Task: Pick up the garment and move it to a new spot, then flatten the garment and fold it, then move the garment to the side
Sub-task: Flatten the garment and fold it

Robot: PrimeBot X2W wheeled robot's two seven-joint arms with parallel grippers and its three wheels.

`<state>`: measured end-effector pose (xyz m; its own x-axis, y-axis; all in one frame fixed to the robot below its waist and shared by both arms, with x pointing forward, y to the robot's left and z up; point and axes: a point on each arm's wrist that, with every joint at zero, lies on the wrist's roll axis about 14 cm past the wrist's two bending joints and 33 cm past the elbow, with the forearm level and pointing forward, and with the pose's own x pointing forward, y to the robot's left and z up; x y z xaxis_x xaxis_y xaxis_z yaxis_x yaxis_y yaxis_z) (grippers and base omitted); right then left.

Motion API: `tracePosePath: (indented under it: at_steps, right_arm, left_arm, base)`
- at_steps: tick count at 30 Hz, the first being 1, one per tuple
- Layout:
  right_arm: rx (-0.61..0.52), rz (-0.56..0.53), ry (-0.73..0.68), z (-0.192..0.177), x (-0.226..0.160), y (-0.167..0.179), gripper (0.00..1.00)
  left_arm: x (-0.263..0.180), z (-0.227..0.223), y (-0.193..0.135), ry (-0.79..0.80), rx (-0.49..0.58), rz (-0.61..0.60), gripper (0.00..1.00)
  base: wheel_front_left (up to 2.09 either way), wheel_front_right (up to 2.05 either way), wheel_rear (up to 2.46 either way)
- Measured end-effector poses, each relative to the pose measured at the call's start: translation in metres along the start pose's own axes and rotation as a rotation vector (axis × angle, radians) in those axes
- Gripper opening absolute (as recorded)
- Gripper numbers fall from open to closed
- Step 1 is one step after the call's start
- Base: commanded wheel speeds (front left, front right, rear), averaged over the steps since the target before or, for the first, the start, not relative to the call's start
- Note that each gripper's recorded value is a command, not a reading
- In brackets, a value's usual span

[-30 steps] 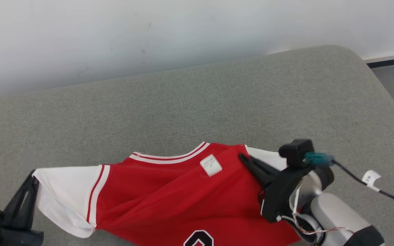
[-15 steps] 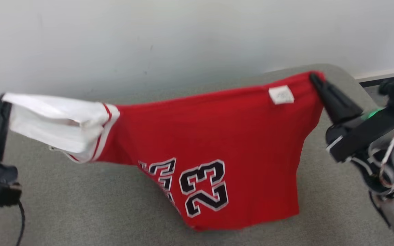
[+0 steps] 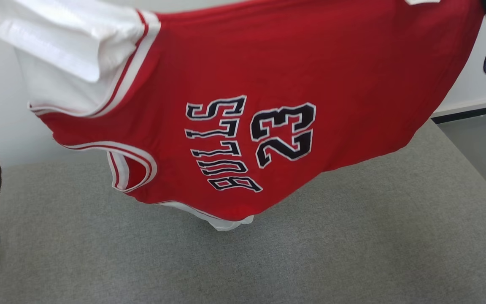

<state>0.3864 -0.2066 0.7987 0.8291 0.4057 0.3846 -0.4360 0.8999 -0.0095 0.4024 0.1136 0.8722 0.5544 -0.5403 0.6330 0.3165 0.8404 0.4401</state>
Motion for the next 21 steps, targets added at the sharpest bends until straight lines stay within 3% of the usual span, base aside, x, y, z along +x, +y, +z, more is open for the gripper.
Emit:
tracePosePath:
  at_steps: [7,15,21]
  right_arm:
    - [-0.034,-0.023,0.004,0.021,0.002,-0.012,0.00]
    - [-0.012,-0.014,0.061,-0.002,0.008,-0.014,0.00]
    - [0.018,-0.014,0.150,-0.043,0.026,-0.017,0.00]
  left_arm:
    - [0.025,0.027,0.007,-0.003,0.017,-0.020,0.00]
    - [0.037,0.001,0.005,0.122,-0.242,-0.004,0.00]
    - [0.042,-0.044,0.007,0.232,-0.355,0.051,0.00]
  base:
    - [0.00,0.00,0.00]
    - [0.00,0.00,0.00]
    - [0.00,0.00,0.00]
